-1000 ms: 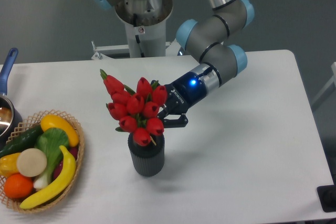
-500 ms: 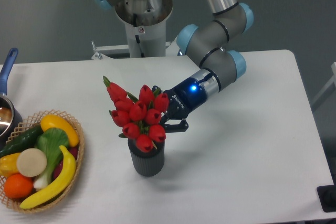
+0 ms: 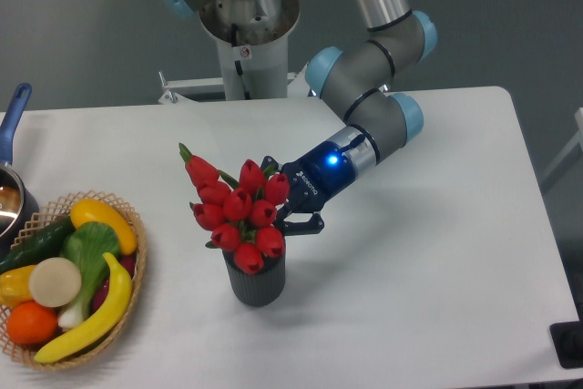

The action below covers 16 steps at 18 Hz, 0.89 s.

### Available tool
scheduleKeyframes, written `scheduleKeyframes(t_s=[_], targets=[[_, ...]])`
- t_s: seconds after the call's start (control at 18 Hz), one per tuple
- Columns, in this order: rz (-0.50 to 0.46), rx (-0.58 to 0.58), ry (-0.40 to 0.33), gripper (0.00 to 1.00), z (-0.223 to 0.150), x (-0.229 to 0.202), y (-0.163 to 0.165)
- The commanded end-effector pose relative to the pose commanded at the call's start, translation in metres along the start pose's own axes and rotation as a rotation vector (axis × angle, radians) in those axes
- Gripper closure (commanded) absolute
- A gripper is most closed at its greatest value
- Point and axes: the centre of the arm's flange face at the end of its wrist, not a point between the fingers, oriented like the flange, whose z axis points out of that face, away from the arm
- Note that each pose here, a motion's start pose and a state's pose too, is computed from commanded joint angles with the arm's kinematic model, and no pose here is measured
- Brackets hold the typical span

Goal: Insert the flowers into the vase
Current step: 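Open the gripper to release the tulips in the vase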

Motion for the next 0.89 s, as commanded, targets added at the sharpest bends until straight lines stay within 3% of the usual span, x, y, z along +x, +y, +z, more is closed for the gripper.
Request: scheduleKeyframes(t_s=[0.22,0.44,0.56,0.89], targets=[[0.009,0.000,0.000,0.73,0.000,-0.003,0.010],[0.038,0.000,0.000,0.64,0.000,-0.005,0.018],[0.041,0.000,0.000,0.51,0.000,-0.004,0.018],[0.051,-0.010,-0.005,0.37,-0.003,-0.003,0.016]])
